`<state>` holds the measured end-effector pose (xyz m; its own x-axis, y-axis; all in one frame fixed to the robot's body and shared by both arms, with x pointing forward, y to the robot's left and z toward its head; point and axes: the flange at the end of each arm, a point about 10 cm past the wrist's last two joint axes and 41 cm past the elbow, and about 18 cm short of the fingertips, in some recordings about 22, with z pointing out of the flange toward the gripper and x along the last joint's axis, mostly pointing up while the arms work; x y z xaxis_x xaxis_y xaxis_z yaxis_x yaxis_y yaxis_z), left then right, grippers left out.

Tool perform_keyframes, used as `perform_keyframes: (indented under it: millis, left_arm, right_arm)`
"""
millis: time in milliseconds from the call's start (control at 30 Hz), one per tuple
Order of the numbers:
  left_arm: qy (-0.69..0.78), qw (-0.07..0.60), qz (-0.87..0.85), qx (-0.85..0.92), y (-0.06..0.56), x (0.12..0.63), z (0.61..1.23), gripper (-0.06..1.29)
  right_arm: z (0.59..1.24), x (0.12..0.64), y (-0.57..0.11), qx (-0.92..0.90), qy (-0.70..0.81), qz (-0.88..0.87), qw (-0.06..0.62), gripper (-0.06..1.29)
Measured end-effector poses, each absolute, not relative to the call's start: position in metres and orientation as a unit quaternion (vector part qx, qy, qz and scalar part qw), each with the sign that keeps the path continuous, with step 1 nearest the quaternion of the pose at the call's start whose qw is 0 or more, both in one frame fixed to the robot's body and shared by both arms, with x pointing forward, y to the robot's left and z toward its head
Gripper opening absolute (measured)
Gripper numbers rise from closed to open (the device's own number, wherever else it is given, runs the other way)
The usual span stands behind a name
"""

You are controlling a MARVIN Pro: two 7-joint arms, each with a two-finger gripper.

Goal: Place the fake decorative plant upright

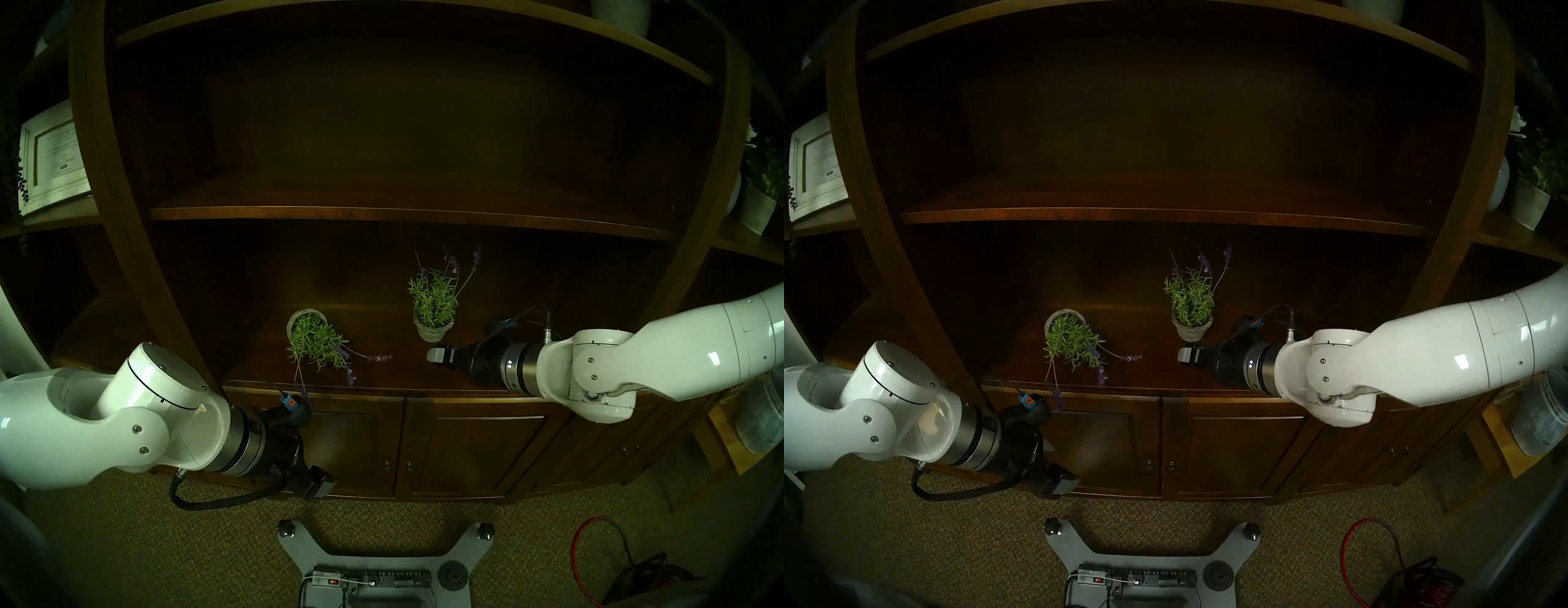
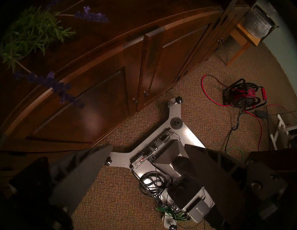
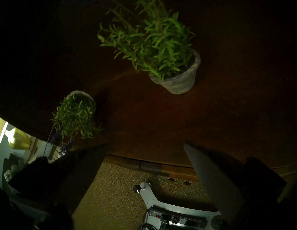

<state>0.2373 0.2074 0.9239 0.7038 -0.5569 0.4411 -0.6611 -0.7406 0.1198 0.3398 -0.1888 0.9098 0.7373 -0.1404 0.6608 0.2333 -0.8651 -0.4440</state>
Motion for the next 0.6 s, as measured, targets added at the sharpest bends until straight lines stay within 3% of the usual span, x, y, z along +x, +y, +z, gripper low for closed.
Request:
perform_keyframes:
  millis: [133,600]
  left_arm:
    - [-0.334,0.136,0.192,0.913,0.207,0.237,0.924,1.21]
    - [-0.334,0.136,0.192,0.913,0.207,0.237,0.924,1.21]
  right_arm:
    - [0.912,0.325,-0.184,-0.889,-0.073,-0.381,0.242,1.19]
    - [0.915,0.289,-0.185,-0.847,-0.215,-0.454,0.173,1.21]
